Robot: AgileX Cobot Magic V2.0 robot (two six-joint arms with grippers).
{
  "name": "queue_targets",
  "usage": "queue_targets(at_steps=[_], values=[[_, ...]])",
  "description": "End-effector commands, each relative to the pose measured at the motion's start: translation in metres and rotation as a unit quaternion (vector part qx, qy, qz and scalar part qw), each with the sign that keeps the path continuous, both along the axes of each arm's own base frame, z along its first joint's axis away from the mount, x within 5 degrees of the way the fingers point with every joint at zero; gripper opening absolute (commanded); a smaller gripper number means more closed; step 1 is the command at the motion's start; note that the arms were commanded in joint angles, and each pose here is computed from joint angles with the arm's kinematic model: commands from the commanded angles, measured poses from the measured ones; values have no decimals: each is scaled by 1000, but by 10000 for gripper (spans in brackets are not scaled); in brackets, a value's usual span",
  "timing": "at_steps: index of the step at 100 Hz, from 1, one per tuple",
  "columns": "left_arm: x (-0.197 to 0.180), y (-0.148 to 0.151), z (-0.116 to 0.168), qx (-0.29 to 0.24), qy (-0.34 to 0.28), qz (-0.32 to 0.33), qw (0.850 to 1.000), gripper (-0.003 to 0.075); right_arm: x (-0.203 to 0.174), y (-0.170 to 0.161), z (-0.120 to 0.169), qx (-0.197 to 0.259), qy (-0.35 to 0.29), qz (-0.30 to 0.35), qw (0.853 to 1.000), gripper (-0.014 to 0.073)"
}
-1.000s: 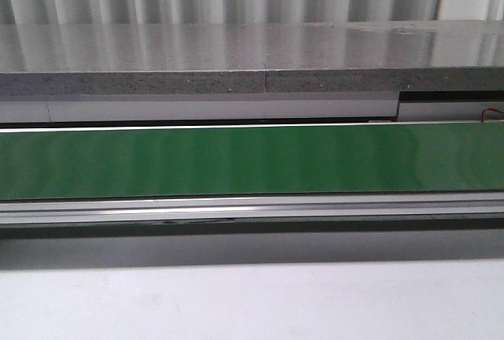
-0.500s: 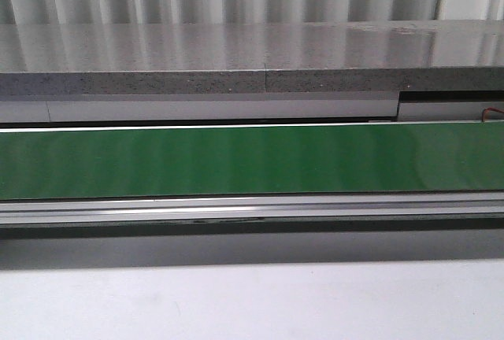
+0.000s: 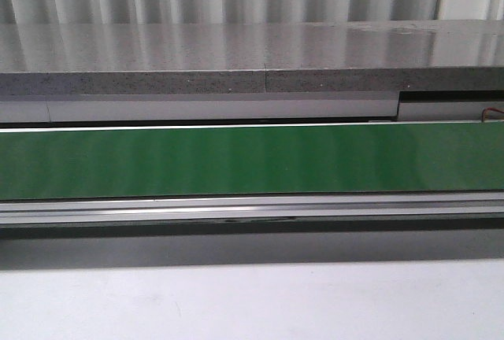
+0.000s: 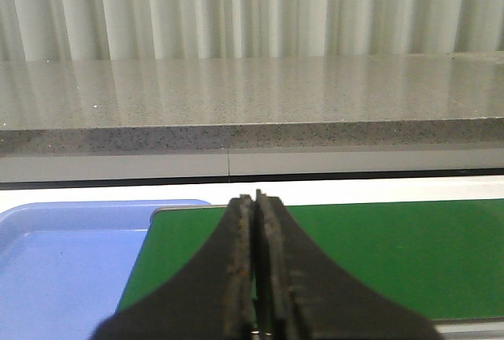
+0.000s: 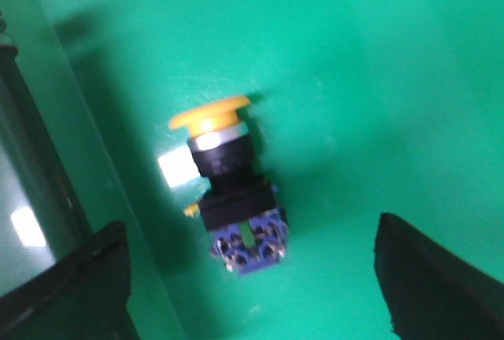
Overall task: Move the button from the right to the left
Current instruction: 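Close the right gripper around the yellow push button's black body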
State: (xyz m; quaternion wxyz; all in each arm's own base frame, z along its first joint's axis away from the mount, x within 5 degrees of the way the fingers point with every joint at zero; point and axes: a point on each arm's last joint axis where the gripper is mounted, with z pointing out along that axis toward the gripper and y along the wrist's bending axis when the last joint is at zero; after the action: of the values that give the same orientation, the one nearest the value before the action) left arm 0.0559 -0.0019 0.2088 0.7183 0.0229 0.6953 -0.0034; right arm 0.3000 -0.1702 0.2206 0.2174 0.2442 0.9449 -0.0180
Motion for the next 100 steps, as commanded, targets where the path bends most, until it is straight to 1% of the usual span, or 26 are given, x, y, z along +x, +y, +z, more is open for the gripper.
queue_targets(at_steps=[1, 26, 44, 59, 64, 71, 78, 83, 90, 93, 100], values=[[-2, -1, 1, -10, -46, -8, 999, -20, 9, -6, 17, -22, -49, 2, 999, 626], [-2, -1, 1, -10, -46, -8, 999, -20, 21, -13, -3, -23, -46, 5, 999, 626], [-2, -1, 1, -10, -46, -8, 999, -20, 25, -16, -21, -15, -30, 5, 999, 626], [-2, -1, 1, -10, -46, -8, 999, -20, 28, -17, -35, -5, -14, 5, 1000, 600], [-2, -1, 1, -10, -46, -8, 999, -20, 28, -18, -39, -2, -10, 5, 1000, 577], [-2, -1, 1, -10, -46, -8, 999, -20, 29, -18, -43, 0, -6, 5, 1000, 518], [-2, -1, 1, -10, -46, -8, 999, -20, 28, -18, -44, 3, -3, 5, 1000, 420], [-2, -1, 1, -10, -46, -8, 999, -20, 28, -18, -44, 5, -3, 4, 1000, 328], [-2, -1, 1, -10, -46, -8, 999, -20, 29, -17, -44, 8, -5, 2, 1000, 242], [-2, -1, 1, -10, -46, -8, 999, -20, 29, -17, -43, 9, -6, 1, 1000, 226], [-2, -1, 1, -10, -46, -8, 999, -20, 30, -17, -38, 15, -6, 1, 1000, 224]])
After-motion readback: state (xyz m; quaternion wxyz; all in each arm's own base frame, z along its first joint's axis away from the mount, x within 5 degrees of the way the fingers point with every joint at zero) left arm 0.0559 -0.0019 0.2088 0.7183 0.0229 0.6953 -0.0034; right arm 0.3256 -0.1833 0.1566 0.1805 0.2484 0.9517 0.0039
